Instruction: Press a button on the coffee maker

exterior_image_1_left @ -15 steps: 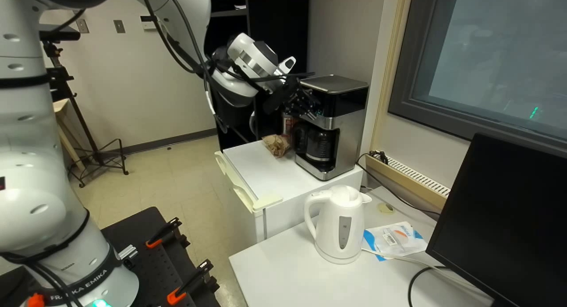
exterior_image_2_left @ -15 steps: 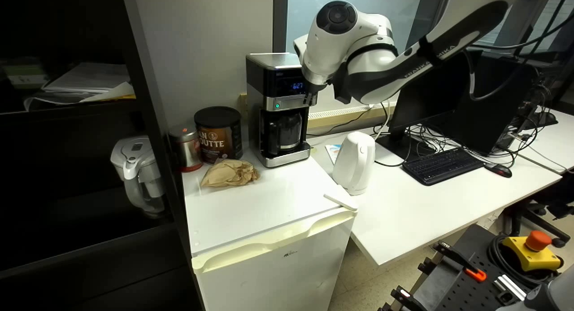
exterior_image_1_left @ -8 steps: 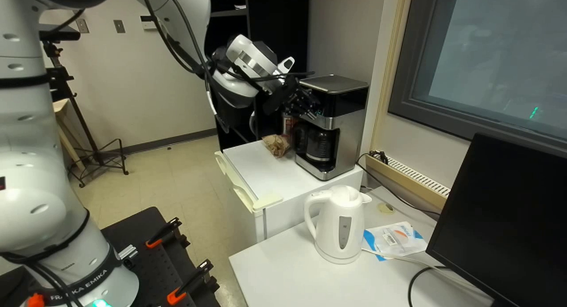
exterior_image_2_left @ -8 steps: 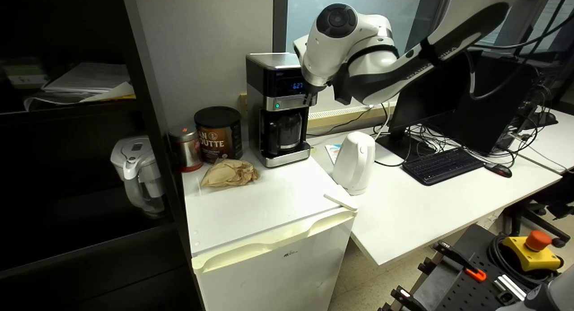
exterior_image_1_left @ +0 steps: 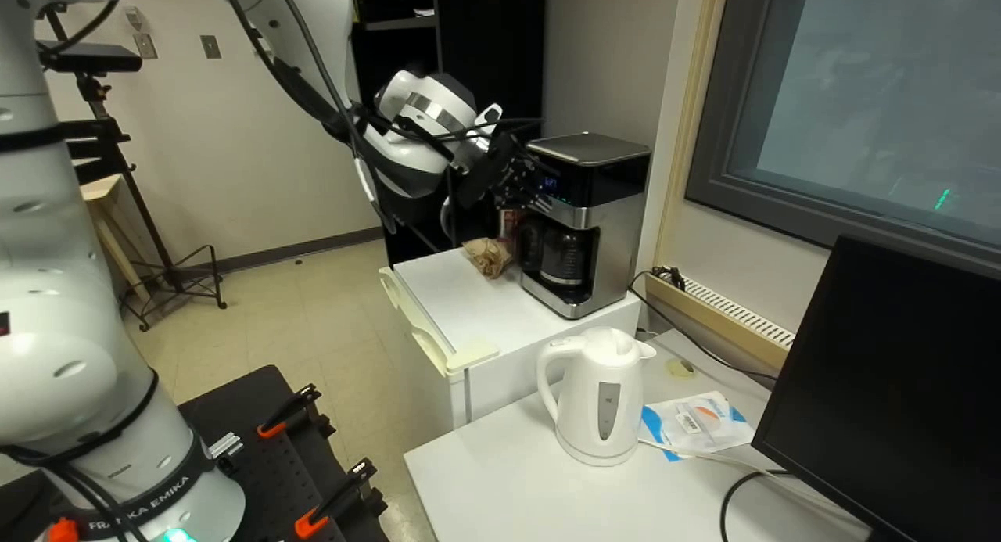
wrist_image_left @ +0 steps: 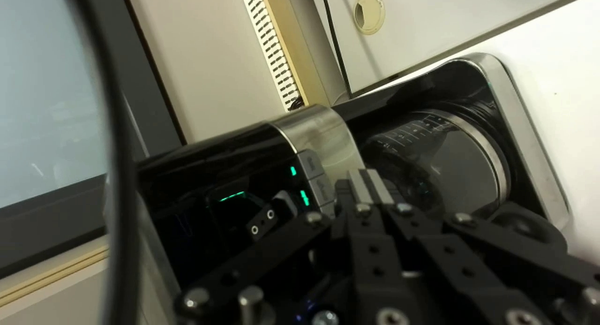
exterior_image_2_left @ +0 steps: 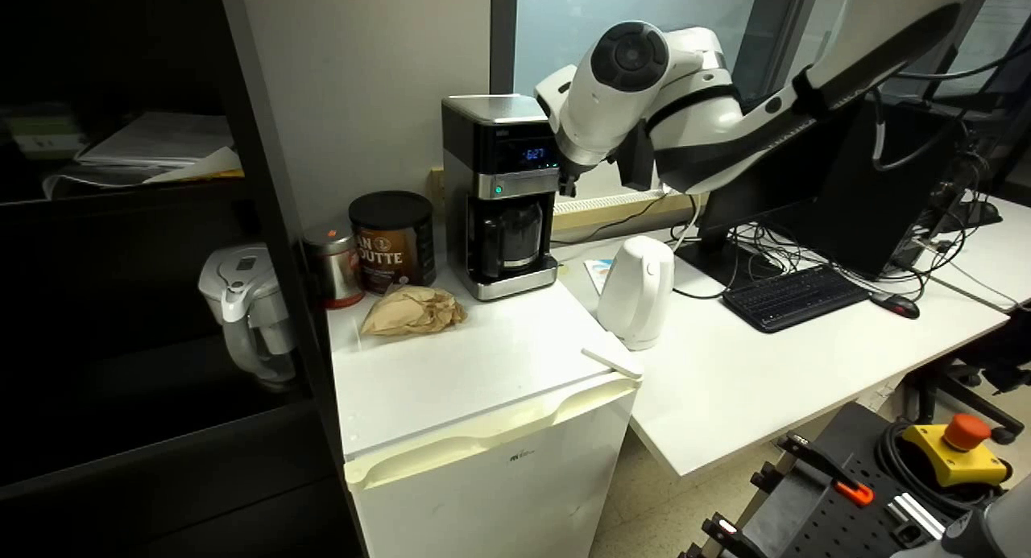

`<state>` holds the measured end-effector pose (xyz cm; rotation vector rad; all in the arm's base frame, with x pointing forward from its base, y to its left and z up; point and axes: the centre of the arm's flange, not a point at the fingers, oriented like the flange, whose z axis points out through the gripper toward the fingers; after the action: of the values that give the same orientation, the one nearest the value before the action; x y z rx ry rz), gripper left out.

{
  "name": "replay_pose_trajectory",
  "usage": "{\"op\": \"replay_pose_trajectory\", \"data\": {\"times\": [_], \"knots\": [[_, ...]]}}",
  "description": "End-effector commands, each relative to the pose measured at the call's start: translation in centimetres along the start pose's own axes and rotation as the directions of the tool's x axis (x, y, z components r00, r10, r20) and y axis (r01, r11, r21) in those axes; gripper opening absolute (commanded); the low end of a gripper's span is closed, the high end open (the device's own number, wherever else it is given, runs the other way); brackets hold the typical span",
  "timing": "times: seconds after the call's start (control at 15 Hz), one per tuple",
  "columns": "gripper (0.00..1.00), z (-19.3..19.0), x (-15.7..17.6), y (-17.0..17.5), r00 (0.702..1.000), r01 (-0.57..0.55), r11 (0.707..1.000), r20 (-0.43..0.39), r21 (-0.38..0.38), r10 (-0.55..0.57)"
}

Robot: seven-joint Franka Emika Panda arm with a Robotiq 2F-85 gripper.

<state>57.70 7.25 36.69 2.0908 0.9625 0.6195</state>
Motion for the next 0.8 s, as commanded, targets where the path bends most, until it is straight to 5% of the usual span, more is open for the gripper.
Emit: {"op": "replay_pose_trajectory", "data": {"times": [0.0,0.73], "knots": [[0.00,-3.1,-2.4,-1.1,0.998,0.039,0.999,-0.038,-0.035,-0.040],[0.00,-6.9,-5.6,-4.2,0.986,0.132,0.988,-0.093,-0.081,-0.140]]}}
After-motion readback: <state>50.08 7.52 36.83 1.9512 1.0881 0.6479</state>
